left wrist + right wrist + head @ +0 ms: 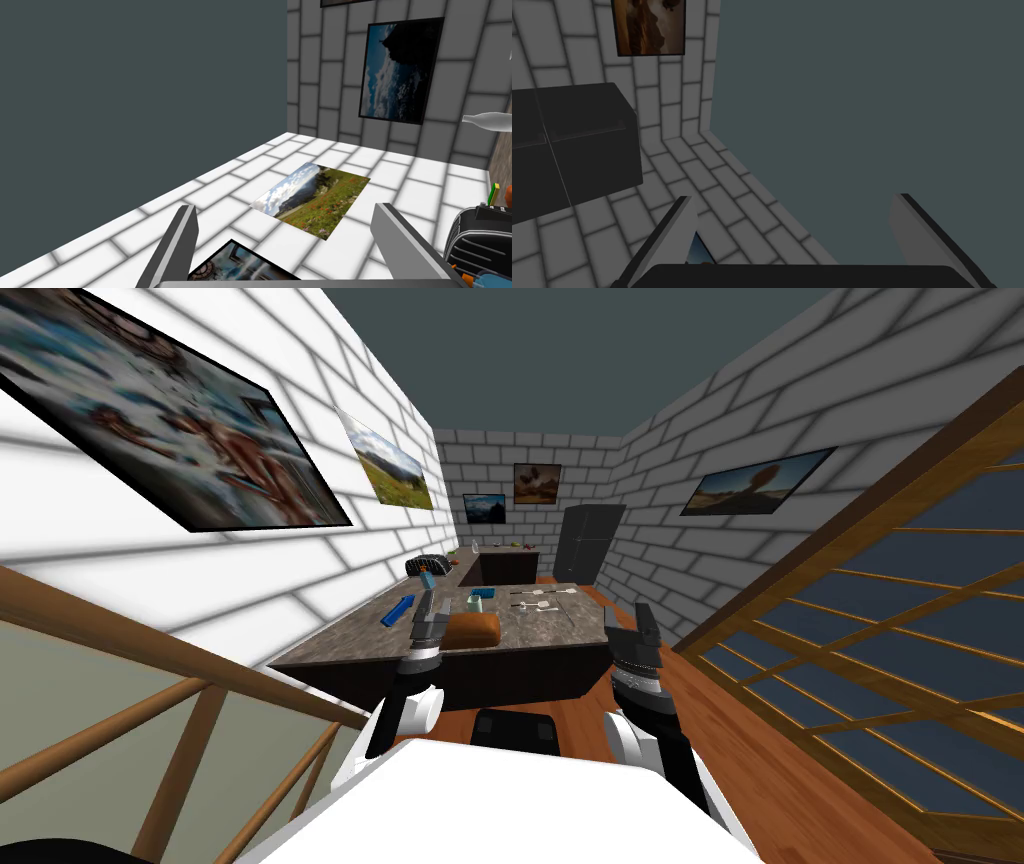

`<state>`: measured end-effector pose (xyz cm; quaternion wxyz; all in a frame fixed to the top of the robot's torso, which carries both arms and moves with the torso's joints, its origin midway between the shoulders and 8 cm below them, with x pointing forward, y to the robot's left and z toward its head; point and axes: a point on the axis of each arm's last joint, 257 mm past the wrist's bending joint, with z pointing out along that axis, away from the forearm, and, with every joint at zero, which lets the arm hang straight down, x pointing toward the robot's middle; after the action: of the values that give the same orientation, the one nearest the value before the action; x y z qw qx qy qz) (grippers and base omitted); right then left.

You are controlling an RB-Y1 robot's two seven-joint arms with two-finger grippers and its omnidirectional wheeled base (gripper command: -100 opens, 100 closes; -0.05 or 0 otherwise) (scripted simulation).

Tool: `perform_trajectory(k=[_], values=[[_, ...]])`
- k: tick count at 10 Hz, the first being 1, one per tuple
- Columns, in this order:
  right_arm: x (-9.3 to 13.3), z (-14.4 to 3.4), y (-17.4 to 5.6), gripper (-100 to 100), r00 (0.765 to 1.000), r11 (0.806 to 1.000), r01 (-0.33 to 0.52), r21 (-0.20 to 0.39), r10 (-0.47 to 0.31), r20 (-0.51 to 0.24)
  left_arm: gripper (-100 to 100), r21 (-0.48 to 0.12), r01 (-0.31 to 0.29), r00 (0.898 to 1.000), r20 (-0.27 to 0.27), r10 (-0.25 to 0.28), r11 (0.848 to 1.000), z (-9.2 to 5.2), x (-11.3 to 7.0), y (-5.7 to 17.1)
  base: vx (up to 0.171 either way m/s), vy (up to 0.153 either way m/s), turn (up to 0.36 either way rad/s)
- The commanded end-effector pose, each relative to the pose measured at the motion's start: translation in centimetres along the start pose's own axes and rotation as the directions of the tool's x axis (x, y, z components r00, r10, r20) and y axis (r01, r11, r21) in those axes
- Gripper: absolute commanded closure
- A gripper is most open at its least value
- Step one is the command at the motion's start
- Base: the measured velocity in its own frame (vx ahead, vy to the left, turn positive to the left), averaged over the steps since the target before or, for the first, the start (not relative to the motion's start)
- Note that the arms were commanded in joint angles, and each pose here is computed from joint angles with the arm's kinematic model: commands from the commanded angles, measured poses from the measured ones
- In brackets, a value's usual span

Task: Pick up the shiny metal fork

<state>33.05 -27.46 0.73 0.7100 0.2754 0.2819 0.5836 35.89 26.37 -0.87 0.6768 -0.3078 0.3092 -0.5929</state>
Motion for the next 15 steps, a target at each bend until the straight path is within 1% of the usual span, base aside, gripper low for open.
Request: perform_trajectory(k=[1,4,6,7,9,10,11,12,13,14,15], values=[[0.5,-0.2,-0.3,-100,0.999,1.0,0.013,0.004,-0.013,-0.034,0,0.0,0.0,1.0,0.0,0.0,1.0,0.0,0.0,0.0,-0.05,0.029,0.009],[2.0,-1.1,-1.8,-100,0.989,0.998,0.062,0.023,-0.058,-0.134,0,0.0,0.0,1.0,0.0,0.0,1.0,0.0,0.0,0.0,-0.11,0.089,0.018],[3.0,-2.3,-3.5,-100,0.971,0.993,0.111,0.042,-0.099,-0.217,0,0.0,0.0,1.0,0.0,0.0,1.0,0.0,0.0,0.0,-0.179,0.128,0.05],[3.0,-2.3,-3.5,-100,0.97,0.993,0.113,0.041,-0.101,-0.223,0,0.0,0.0,1.0,0.0,0.0,1.0,0.0,0.0,0.0,-0.129,0.112,0.007],[3.7,-3.9,-5.7,-100,0.939,0.983,0.173,0.062,-0.145,-0.312,0,0.0,0.0,1.0,0.0,0.0,1.0,0.0,0.0,0.0,-0.14,0.118,0.074],[3.8,-3.9,-5.7,-100,0.933,0.982,0.178,0.059,-0.15,-0.326,0,0.0,0.0,1.0,0.0,0.0,1.0,0.0,0.0,0.0,-0.11,0.115,0.018],[4.0,-4.9,-7.0,-100,0.911,0.975,0.212,0.07,-0.172,-0.375,0,0.0,0.0,1.0,0.0,0.0,1.0,0.0,0.0,0.0,-0.098,0.095,0.072],[4.1,-5.0,-7.0,-100,0.908,0.974,0.216,0.068,-0.174,-0.382,0,0.0,0.0,1.0,0.0,0.0,1.0,0.0,0.0,0.0,-0.085,0.073,0.032],[4.2,-6.1,-8.4,-100,0.88,0.964,0.253,0.077,-0.196,-0.433,0,0.0,0.0,1.0,0.0,0.0,1.0,0.0,0.0,0.0,-0.126,0.096,0.092],[4.2,-6.1,-8.5,-100,0.876,0.964,0.256,0.075,-0.198,-0.441,0,0.0,0.0,1.0,0.0,0.0,1.0,0.0,0.0,0.0,-0.102,0.091,0.046],[4.2,-7.4,-9.9,-100,0.844,0.952,0.294,0.084,-0.217,-0.491,0,0.0,0.0,1.0,0.0,0.0,1.0,0.0,0.0,0.0,-0.098,0.1,0.11]])
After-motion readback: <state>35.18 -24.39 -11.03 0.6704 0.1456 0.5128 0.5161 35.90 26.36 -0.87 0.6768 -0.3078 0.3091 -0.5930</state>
